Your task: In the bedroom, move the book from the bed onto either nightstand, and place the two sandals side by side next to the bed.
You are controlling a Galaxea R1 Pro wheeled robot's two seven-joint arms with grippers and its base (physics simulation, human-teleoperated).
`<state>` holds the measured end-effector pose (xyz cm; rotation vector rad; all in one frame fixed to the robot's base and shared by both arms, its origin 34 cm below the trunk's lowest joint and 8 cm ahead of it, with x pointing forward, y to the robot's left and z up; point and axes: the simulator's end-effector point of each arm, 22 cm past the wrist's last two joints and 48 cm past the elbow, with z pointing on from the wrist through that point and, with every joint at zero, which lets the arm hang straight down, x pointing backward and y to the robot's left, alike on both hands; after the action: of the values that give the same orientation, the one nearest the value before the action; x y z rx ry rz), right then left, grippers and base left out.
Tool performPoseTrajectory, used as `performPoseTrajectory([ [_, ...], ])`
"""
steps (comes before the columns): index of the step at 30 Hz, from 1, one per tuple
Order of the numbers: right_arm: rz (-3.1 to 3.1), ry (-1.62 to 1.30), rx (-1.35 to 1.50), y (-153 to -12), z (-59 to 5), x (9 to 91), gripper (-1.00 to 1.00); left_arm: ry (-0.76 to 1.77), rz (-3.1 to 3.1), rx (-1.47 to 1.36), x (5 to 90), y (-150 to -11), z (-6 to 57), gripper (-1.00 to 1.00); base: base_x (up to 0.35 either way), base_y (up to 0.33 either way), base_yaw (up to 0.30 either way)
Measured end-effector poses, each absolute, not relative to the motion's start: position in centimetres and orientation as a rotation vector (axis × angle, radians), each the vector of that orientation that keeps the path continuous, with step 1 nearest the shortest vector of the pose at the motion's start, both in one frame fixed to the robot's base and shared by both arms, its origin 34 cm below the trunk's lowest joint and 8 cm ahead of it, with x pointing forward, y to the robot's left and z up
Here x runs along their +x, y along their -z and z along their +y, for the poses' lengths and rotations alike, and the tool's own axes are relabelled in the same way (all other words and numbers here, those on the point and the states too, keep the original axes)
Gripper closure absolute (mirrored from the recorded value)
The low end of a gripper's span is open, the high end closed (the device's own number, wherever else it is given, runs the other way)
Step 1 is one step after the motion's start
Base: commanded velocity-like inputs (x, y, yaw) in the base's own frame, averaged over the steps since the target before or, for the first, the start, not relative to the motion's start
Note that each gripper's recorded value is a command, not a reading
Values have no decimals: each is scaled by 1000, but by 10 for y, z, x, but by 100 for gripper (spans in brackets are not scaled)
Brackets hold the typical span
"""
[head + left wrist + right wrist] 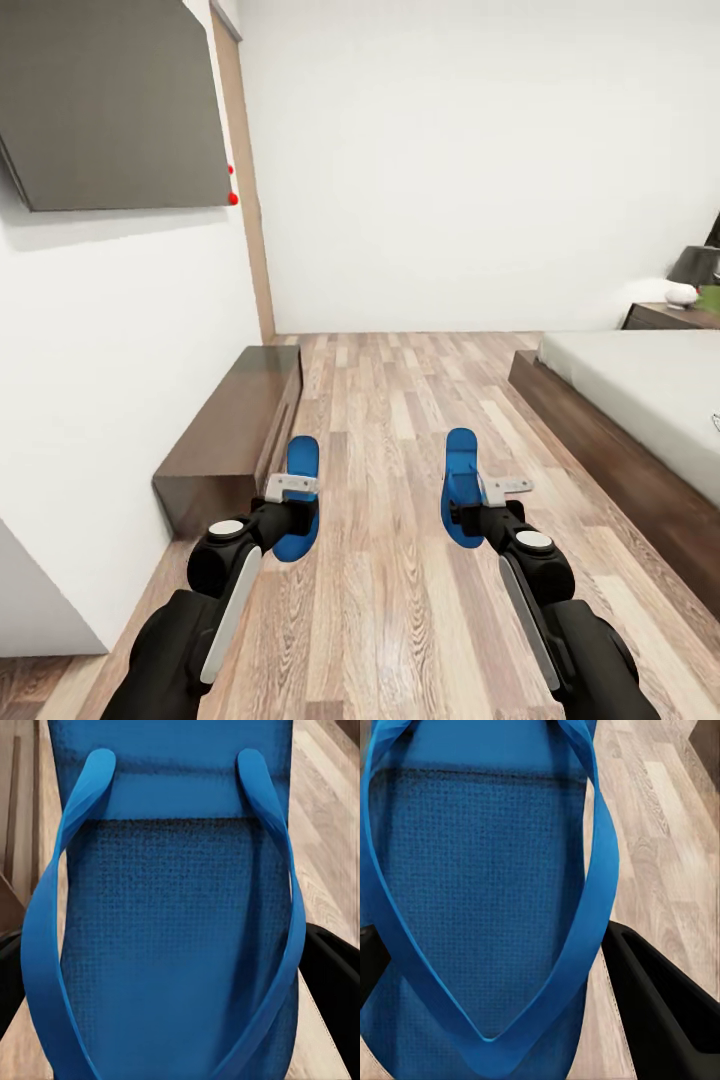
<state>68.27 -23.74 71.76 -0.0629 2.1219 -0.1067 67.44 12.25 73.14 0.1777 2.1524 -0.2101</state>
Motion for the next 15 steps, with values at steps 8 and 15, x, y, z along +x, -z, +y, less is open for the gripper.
performPoseTrajectory([
  [8,2115,107,-62,-722,-237,683,100,210,2145,179,674,-735,122,100,0,0,-273],
  [15,2108,107,-62,-725,-237,682,100,214,2138,190,673,-739,118,100,0,0,-273],
])
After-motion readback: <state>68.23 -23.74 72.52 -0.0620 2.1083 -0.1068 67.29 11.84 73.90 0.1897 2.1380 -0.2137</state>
